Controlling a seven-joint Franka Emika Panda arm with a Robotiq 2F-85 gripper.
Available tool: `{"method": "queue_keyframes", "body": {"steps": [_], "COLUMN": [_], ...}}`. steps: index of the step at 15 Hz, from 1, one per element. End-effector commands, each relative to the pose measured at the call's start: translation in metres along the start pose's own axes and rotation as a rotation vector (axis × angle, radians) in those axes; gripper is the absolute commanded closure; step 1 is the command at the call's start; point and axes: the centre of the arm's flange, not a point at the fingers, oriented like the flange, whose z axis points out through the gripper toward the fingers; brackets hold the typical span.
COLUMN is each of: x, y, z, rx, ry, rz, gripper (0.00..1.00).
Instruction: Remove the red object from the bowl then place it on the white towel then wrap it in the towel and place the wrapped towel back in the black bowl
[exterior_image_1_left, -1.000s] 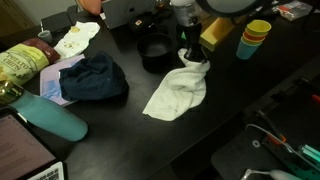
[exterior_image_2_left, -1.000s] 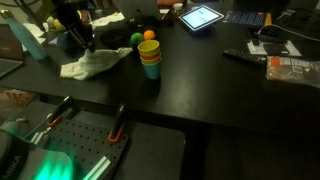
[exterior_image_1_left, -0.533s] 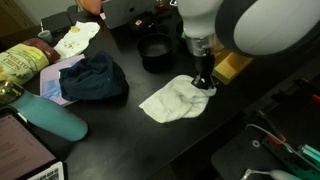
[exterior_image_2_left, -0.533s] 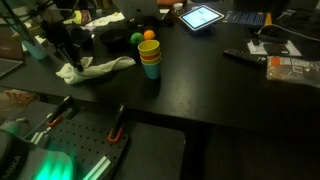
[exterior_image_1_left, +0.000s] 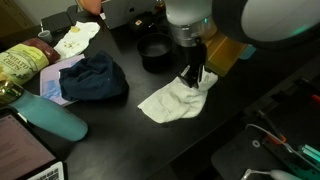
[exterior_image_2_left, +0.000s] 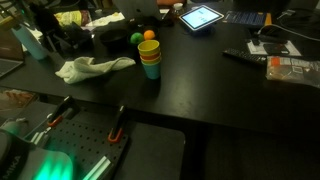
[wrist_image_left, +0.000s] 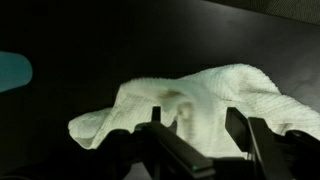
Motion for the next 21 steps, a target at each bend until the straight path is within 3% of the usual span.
{"method": "queue_keyframes", "body": {"steps": [1, 3, 9, 12, 21], "x": [0.012, 0.014, 0.023, 0.028, 0.026], "y": [-0.023, -0.038, -0.080, -0.092, -0.094], "z": [-0.018, -0.014, 0.011, 0.023, 0.071], "rx": [0.006, 0.068, 0.280, 0.345, 0.369], "ry": [-0.072, -0.073, 0.063, 0.125, 0.167], "rz": [0.000, -0.002, -0.045, -0.058, -0.101], "gripper": [0.01, 0.00, 0.01, 0.00, 0.00]}}
